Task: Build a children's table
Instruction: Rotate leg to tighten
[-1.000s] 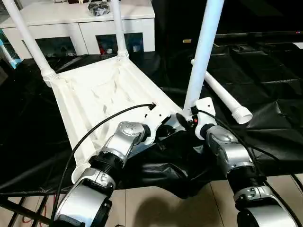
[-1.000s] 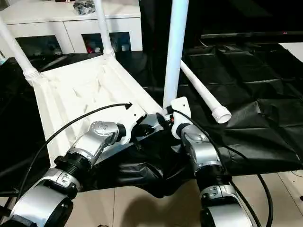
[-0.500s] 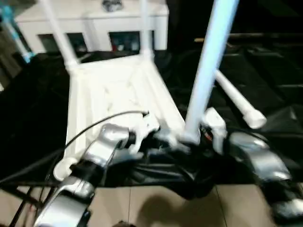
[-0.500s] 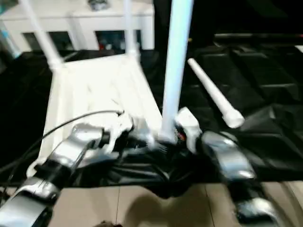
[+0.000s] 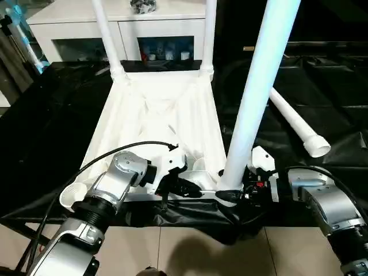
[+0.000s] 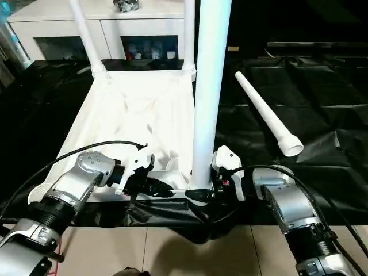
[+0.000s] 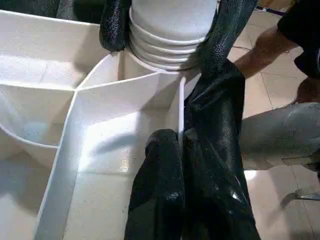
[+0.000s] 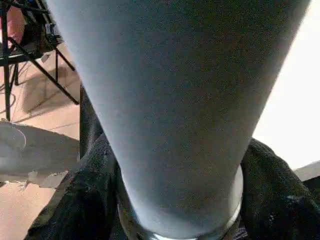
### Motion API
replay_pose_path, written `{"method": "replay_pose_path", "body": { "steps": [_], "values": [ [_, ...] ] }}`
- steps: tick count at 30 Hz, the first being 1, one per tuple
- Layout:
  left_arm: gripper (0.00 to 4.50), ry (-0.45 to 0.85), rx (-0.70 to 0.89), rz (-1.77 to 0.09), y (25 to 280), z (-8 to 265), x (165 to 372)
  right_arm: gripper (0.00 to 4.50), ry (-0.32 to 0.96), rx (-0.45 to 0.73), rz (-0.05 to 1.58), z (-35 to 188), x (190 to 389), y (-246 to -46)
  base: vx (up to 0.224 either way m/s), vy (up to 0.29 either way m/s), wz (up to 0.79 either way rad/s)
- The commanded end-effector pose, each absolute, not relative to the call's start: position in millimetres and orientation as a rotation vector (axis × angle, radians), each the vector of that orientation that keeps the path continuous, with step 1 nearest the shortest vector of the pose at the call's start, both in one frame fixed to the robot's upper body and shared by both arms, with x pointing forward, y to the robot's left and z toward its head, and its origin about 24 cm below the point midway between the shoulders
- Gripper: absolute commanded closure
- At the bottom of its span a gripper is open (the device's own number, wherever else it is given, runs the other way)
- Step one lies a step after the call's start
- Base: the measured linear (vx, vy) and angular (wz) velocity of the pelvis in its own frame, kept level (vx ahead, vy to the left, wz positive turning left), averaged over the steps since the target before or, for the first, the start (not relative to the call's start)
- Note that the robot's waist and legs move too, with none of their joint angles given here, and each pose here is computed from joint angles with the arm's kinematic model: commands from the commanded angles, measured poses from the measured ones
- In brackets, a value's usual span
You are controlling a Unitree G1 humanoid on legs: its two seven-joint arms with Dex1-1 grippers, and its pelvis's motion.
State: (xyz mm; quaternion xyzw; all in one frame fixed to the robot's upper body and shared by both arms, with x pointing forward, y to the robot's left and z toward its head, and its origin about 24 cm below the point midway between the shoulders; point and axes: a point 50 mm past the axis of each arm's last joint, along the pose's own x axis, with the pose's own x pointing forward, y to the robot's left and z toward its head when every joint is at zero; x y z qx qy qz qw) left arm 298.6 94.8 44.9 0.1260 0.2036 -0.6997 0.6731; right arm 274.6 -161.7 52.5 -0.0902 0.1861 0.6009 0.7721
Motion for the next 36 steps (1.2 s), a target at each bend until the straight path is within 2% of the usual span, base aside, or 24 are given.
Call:
{"method": "replay_pose_path", "body": {
  "steps": [1,7,8,11,13,15,20,22,24,27,29,31,32,33,35,36],
  "values": [
    [4.5,0.357,0.304,-1.648,67,57,297,1.76,0.41,-0.199,1.402,48,266.7,-136.0,0.0,0.0,0.0],
    [4.5,0.34,0.28,-1.517,62,57,307,1.76,0.399,-0.193,1.207,40,281.0,-132.3,0.0,0.0,0.0],
    [4.5,0.33,0.266,-1.458,57,58,312,1.76,0.417,-0.18,1.038,31,295.6,-132.7,0.0,0.0,0.0],
    [4.5,0.316,0.259,-1.366,51,60,319,1.77,0.432,-0.141,0.87,24,307.7,-129.4,0.0,0.0,0.0],
    [4.5,0.315,0.256,-1.343,49,60,321,1.77,0.431,-0.127,0.846,24,309.3,-128.2,0.0,0.0,0.0],
    [4.5,0.33,0.225,-1.215,40,62,331,1.77,0.436,-0.076,0.709,21,319.3,-120.2,0.0,0.0,0.0],
    [4.5,0.329,0.179,-1.101,26,65,338,1.77,0.458,-0.025,0.579,15,330.0,-108.5,0.0,0.0,0.0],
    [4.5,0.326,0.179,-1.101,20,66,338,1.77,0.437,-0.027,0.581,17,333.7,-100.3,0.0,0.0,0.0],
    [4.5,0.317,0.179,-1.138,18,66,335,1.08,0.423,-0.007,0.607,20,334.4,-98.0,0.0,0.0,0.0],
    [4.5,0.306,0.192,-1.185,19,65,332,0.97,0.409,-0.017,0.645,24,334.9,-98.8,0.0,0.0,0.0],
    [4.5,0.302,0.195,-1.209,20,65,330,0.67,0.4,-0.045,0.667,26,335.2,-99.6,0.0,0.0,0.0],
    [4.5,0.307,0.196,-1.234,21,64,329,0.58,0.394,-0.062,0.707,27,333.7,-100.5,0.0,0.0,0.0],
    [4.5,0.307,0.201,-1.268,24,63,326,0.58,0.376,-0.08,0.81,31,328.5,-101.2,0.0,0.0,0.0],
    [4.5,0.307,0.201,-1.268,24,63,326,0.58,0.376,-0.08,0.81,31,328.5,-101.2,0.0,0.0,0.0],
    [4.5,0.311,0.212,-1.323,27,62,323,0.58,0.357,-0.106,0.927,35,320.1,-104.7,0.0,0.0,0.0],
    [4.5,0.311,0.212,-1.323,27,62,323,0.58,0.357,-0.106,0.927,35,320.1,-104.7,0.0,0.0,0.0]
  ]
}}
